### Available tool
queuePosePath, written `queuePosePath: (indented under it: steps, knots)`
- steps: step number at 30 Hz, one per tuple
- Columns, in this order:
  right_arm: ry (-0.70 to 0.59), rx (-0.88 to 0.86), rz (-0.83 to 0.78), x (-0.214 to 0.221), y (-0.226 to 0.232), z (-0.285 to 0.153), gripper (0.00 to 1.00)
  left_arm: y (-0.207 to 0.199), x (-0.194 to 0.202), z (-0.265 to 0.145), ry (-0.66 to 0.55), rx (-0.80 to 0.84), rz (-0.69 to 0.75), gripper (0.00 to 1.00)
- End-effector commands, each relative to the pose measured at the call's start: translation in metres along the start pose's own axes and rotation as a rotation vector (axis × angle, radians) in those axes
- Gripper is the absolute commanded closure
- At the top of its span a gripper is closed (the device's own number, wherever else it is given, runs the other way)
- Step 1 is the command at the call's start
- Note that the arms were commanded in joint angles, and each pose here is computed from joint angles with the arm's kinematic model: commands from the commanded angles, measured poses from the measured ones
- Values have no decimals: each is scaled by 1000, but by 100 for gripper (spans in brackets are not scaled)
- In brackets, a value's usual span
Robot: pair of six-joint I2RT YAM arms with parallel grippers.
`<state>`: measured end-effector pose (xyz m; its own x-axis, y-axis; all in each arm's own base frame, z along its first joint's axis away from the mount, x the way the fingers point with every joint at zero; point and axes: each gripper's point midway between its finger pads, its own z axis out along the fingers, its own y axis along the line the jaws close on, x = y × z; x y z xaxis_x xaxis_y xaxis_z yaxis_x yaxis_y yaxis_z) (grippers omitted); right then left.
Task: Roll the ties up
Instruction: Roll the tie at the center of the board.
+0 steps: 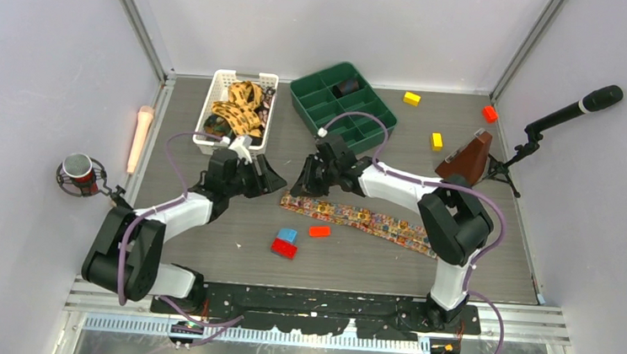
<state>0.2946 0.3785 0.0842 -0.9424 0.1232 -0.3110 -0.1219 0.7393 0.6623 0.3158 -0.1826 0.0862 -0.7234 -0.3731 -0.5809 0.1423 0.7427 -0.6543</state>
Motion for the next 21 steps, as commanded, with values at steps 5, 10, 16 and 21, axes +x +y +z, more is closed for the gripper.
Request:
queuePosePath:
  steps: [5, 10, 16, 21]
  knots:
    - [-13, 24, 2, -8, 3, 7, 83, 2, 0, 3, -8, -4, 14, 38]
    - [-4, 93, -8, -5, -13, 11, 84, 2, 4, 9, 15, 13, 9, 38]
    - [1, 153, -13, 0, -28, 9, 84, 0, 8, 15, 36, 39, 4, 38]
    - [0, 167, -12, 3, -33, 6, 84, -10, 13, 19, 56, 111, -17, 37]
